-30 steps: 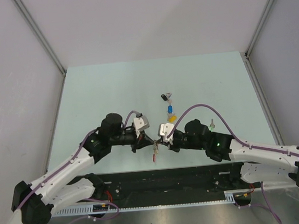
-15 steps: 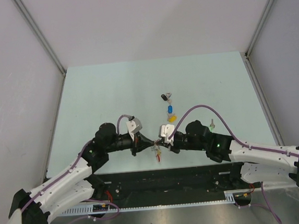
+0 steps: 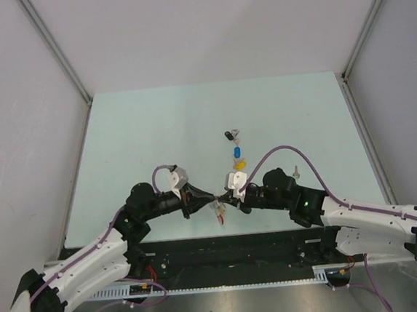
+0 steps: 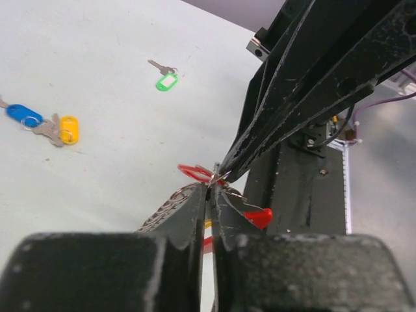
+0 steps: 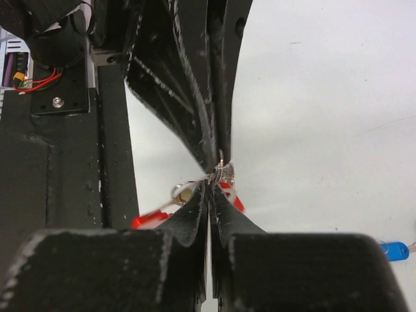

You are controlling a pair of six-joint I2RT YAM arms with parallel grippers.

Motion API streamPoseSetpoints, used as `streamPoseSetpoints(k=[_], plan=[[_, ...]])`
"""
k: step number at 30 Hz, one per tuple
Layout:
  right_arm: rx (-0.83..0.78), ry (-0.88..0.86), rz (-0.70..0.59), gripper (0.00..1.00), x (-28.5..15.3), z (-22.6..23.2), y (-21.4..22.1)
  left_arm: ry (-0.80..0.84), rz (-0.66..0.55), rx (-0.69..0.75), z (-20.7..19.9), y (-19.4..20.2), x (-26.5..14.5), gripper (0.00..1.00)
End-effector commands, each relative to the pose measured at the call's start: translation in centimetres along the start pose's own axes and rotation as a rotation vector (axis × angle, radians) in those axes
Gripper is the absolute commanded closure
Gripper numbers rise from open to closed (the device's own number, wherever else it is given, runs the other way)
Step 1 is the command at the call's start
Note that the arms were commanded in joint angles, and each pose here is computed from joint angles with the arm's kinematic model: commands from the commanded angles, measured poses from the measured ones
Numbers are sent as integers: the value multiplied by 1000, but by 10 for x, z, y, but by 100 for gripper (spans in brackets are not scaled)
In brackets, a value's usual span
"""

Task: Put the keys on the keyring

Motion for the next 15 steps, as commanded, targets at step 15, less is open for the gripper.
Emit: streamPoseSetpoints(k=[15], plan=[[-21,-50,-18,100,-2,6,-7,-84,91,190,5,-43,-17,43]])
Point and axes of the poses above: each gripper's point midway between its finger pads, its own x axis out along the fingers, its own z axis along the line the jaws close on, y = z × x, the point moved 9 cm from there along -x, back along the fingers, and after that the axes turned 9 degrees about x, right-handed, at the moved point
